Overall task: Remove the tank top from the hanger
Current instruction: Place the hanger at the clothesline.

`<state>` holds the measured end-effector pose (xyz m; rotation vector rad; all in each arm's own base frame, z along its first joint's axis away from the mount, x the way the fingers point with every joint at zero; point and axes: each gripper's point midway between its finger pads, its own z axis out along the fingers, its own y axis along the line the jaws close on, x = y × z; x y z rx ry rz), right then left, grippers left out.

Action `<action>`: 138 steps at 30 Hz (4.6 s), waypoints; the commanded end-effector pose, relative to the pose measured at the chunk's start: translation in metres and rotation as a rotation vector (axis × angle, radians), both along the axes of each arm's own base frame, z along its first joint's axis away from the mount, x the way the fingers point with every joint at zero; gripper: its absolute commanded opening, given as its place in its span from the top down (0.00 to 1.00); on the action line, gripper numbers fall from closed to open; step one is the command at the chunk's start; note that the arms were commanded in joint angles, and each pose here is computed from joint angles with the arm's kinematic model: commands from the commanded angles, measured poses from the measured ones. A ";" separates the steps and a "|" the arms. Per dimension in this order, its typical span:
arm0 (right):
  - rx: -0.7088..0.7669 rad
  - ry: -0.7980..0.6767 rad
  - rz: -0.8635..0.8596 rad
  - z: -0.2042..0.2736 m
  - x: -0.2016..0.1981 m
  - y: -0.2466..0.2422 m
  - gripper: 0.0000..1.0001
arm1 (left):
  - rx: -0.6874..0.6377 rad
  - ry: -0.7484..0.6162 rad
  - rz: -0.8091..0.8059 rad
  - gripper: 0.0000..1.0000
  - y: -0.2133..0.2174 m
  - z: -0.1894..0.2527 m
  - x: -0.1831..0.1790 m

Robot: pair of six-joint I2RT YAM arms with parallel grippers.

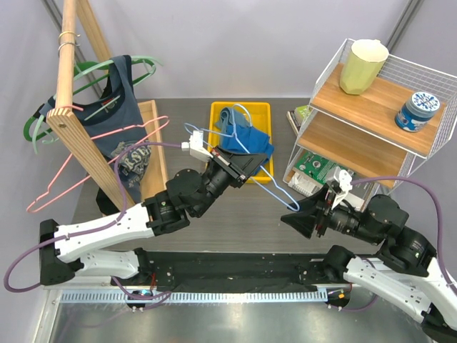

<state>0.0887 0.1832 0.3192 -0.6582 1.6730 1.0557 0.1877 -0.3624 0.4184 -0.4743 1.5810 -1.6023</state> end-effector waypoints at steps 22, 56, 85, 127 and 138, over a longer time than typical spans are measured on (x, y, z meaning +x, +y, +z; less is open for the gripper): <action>0.162 -0.125 -0.151 0.035 0.031 -0.002 0.62 | -0.112 0.034 0.019 1.00 0.000 0.010 0.003; 0.199 -0.164 -0.274 0.050 0.043 -0.022 0.99 | -0.124 0.070 -0.036 0.91 -0.003 -0.003 -0.006; -0.357 0.012 -0.258 0.012 0.014 -0.075 0.99 | 0.206 -0.332 -0.709 0.14 0.049 -0.089 -0.156; -0.312 -0.419 0.264 0.136 0.181 0.123 0.99 | 0.338 -0.501 -0.636 0.14 0.130 -0.116 -0.171; -0.271 -0.360 0.512 0.110 0.191 0.160 0.99 | 0.352 -0.491 -0.649 0.14 0.123 -0.115 -0.170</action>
